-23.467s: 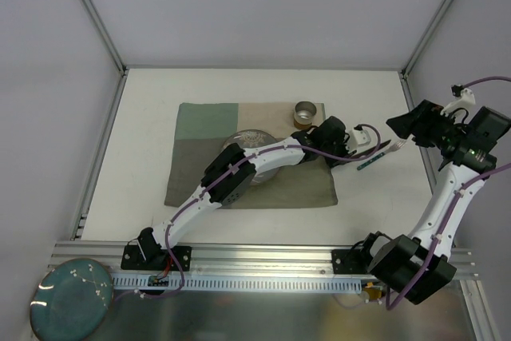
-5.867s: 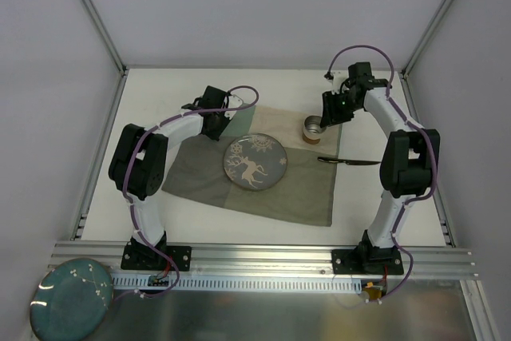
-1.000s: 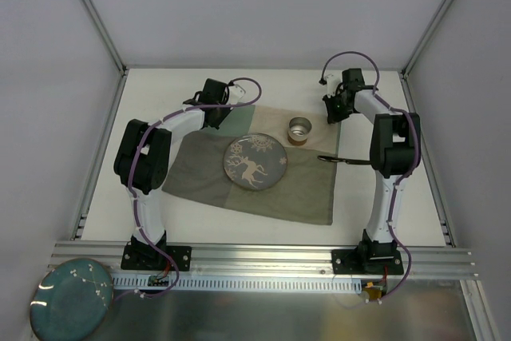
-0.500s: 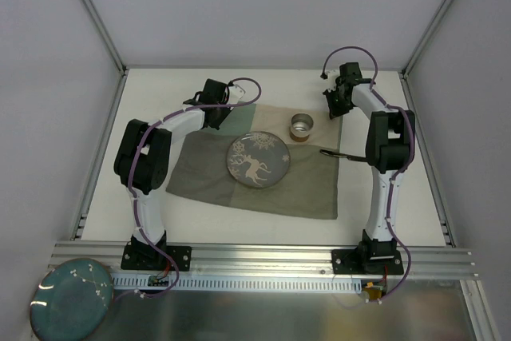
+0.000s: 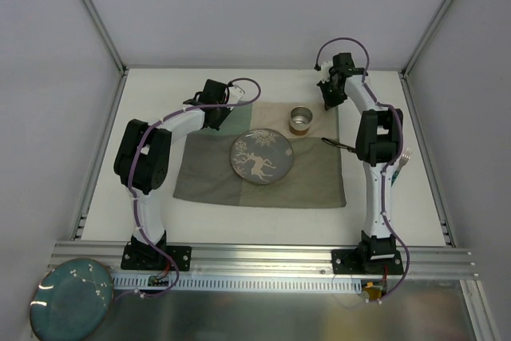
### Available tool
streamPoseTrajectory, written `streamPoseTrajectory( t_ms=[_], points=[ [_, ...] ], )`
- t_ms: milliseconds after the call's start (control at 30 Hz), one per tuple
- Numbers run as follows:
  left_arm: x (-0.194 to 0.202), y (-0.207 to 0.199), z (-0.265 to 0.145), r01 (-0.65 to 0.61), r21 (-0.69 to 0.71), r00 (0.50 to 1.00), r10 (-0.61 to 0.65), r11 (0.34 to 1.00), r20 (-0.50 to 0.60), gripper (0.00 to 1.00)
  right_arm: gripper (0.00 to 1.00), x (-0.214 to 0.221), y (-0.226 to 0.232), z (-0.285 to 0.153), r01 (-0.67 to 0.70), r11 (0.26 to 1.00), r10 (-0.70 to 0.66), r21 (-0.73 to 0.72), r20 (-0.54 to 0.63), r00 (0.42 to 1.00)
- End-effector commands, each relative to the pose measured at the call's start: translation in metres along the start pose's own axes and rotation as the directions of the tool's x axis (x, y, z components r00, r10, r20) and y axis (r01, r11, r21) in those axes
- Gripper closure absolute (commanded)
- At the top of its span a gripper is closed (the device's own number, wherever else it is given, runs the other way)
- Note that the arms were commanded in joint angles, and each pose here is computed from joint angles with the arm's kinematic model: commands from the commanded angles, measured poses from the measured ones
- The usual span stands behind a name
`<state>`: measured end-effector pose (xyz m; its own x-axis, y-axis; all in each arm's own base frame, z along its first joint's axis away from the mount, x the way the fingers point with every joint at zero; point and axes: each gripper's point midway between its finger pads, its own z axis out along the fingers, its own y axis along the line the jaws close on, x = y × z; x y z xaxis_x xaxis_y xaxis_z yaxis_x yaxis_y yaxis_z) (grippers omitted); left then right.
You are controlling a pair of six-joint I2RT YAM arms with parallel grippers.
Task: Set the dinner table for one person
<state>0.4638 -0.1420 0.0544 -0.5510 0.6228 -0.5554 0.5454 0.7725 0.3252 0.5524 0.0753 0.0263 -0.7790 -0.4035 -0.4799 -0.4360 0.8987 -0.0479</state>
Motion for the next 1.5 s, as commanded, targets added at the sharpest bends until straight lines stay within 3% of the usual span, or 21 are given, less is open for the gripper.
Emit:
streamPoseTrajectory(
  t_ms=[0,100,200,233,267,333,367,433,567,633,767,867,967,1100,1233,1400,1467],
  points=[
    [-0.014,0.012,-0.007,0.043,-0.021,0.999,-0.042,0.999,0.034,1.0,1.0,-0.008,0.01,0.002,0.032,0.999,-0.032,-0.044,0.01,0.999],
    [-0.016,0.015,-0.01,0.046,-0.034,0.998,-0.045,0.998,0.039,1.0,1.0,-0.015,0.012,-0.015,0.034,0.997,-0.03,-0.072,0.056,0.998],
    [-0.023,0.02,-0.02,0.052,-0.047,0.997,-0.049,0.998,0.062,1.0,0.86,-0.037,0.005,-0.059,0.009,0.997,0.004,-0.079,0.162,0.987],
    [-0.03,0.024,-0.028,0.057,-0.058,0.995,-0.052,0.997,0.082,1.0,0.7,-0.043,-0.006,-0.074,-0.012,0.997,0.025,-0.07,0.193,0.981],
    [-0.032,0.027,-0.033,0.06,-0.066,0.995,-0.054,0.996,0.087,1.0,0.61,-0.056,-0.01,-0.104,-0.012,0.998,0.026,-0.061,0.247,0.969],
    [-0.042,0.034,-0.049,0.07,-0.081,0.991,-0.06,0.994,0.118,1.0,0.45,-0.059,-0.026,-0.136,-0.037,0.999,0.043,-0.023,0.287,0.957],
    [-0.044,0.036,-0.056,0.071,-0.086,0.99,-0.06,0.994,0.127,1.0,0.44,-0.062,-0.03,-0.152,-0.04,0.999,0.04,-0.008,0.311,0.95],
    [-0.052,0.042,-0.075,0.076,-0.099,0.985,-0.059,0.992,0.16,0.87,0.42,-0.07,-0.036,-0.206,-0.052,0.998,0.032,0.042,0.381,0.924],
    [-0.072,0.048,-0.113,0.09,-0.099,0.97,-0.065,0.991,0.234,0.6,0.27,-0.049,-0.056,-0.29,-0.156,0.984,0.1,0.081,0.469,0.877],
    [-0.083,0.041,-0.132,0.099,-0.049,0.958,-0.082,0.994,0.276,0.56,0.25,-0.035,-0.058,-0.34,-0.187,0.979,0.113,0.087,0.531,0.84],
    [-0.118,0.016,-0.164,0.048,0.033,0.931,-0.057,0.998,0.361,0.54,0.23,0.009,-0.062,-0.389,-0.261,0.96,0.153,0.107,0.581,0.8],
    [-0.133,-0.004,-0.17,-0.022,0.03,0.925,0.008,0.999,0.379,0.56,0.23,0.048,-0.056,-0.395,-0.283,0.952,0.169,0.114,0.574,0.801],
    [-0.134,-0.02,-0.16,-0.075,0.013,0.934,0.065,0.997,0.351,0.59,0.23,0.083,-0.042,-0.367,-0.283,0.956,0.203,0.073,0.529,0.824],
    [-0.114,-0.022,-0.14,-0.083,-0.013,0.957,0.083,0.996,0.277,0.66,0.23,0.115,-0.025,-0.322,-0.26,0.965,0.222,0.017,0.471,0.854],
    [-0.092,-0.025,-0.134,-0.118,-0.025,0.965,0.121,0.993,0.232,0.68,0.25,0.153,-0.03,-0.278,-0.335,0.942,0.308,0.023,0.337,0.89],
    [-0.061,-0.019,-0.13,-0.122,-0.037,0.976,0.126,0.992,0.177,0.7,0.28,0.189,-0.012,-0.242,-0.414,0.91,0.406,-0.018,0.236,0.883],
    [-0.054,-0.017,-0.133,-0.114,-0.043,0.978,0.12,0.993,0.172,0.7,0.28,0.204,-0.014,-0.239,-0.446,0.894,0.43,0.036,0.203,0.88]
  ],
)
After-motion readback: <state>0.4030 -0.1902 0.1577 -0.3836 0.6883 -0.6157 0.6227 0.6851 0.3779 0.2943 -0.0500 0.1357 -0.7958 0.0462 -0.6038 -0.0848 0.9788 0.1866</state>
